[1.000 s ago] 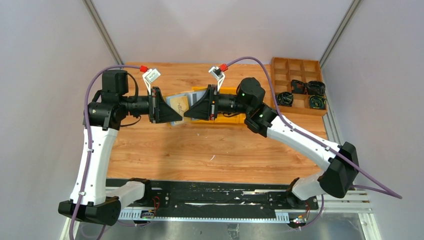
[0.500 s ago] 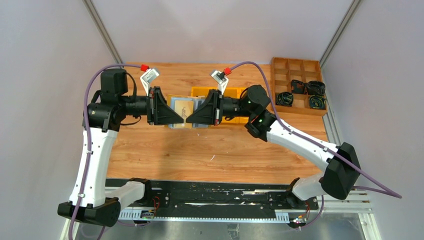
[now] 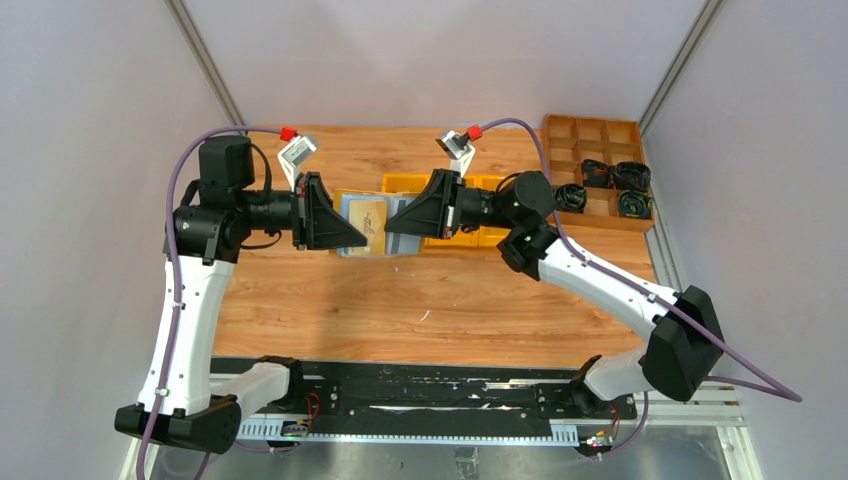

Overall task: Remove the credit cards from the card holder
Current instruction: Remove the credit card from the card holder.

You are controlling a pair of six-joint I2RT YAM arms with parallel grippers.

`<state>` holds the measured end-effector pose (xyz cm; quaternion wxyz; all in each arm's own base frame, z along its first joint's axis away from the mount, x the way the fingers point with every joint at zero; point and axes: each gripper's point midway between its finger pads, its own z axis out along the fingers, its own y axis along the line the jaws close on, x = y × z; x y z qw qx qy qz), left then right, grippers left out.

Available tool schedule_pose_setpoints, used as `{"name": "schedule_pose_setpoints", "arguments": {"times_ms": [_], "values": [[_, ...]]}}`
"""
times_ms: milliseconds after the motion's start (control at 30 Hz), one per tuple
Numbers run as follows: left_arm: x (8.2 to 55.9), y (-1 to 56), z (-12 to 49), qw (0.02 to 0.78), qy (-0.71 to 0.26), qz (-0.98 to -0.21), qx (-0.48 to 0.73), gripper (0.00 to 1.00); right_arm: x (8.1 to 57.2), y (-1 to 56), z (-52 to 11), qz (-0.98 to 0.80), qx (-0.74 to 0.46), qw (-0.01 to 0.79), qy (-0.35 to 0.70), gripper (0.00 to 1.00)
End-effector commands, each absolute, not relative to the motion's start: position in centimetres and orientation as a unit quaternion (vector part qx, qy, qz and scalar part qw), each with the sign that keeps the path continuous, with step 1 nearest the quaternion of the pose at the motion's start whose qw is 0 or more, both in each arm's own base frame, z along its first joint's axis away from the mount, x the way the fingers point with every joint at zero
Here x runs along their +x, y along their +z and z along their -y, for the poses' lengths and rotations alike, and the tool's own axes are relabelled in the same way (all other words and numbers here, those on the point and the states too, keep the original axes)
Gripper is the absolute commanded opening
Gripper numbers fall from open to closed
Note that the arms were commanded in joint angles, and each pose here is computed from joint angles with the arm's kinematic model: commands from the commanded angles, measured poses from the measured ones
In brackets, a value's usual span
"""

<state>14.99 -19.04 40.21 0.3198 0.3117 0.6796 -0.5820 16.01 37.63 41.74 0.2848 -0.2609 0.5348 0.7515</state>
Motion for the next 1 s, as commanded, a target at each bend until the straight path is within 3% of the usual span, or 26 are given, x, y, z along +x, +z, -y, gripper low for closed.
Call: {"name": "schedule_pose_setpoints", "arguments": {"times_ms": [0, 33, 133, 267, 367, 600, 733, 867, 967], "values": [[13.1, 41.9, 19.1, 0.313, -0.602, -0.658, 0.326, 0.07, 16.8, 42.6, -37.2, -0.518, -0.241, 0.294, 0.766, 0.05], [13.2, 41.8, 19.1, 0.313, -0.600, -0.660, 0.325, 0.08, 16.7, 42.7, -37.1, -0.516, -0.242, 0.296, 0.766, 0.08], [13.6, 41.6, 19.1, 0.320, -0.592, -0.665, 0.323, 0.08, 16.0, 43.1, -37.4, -0.513, -0.259, 0.301, 0.761, 0.32], [13.9, 41.6, 19.1, 0.321, -0.589, -0.669, 0.320, 0.08, 15.8, 42.8, -37.9, -0.519, -0.269, 0.301, 0.754, 0.35], [13.8, 41.7, 19.1, 0.323, -0.589, -0.668, 0.321, 0.08, 16.0, 42.6, -38.1, -0.522, -0.267, 0.299, 0.753, 0.26], [14.1, 41.6, 19.0, 0.329, -0.581, -0.673, 0.319, 0.09, 15.7, 42.8, -38.7, -0.525, -0.276, 0.300, 0.748, 0.14], [14.1, 41.7, 19.0, 0.333, -0.577, -0.674, 0.319, 0.09, 15.4, 42.7, -39.0, -0.524, -0.283, 0.299, 0.746, 0.19], [14.2, 41.8, 19.0, 0.335, -0.576, -0.674, 0.319, 0.10, 15.2, 42.8, -38.9, -0.520, -0.287, 0.300, 0.747, 0.00], [14.2, 41.8, 19.0, 0.335, -0.576, -0.675, 0.318, 0.16, 15.3, 42.8, -38.3, -0.523, -0.285, 0.304, 0.744, 0.00]]}}
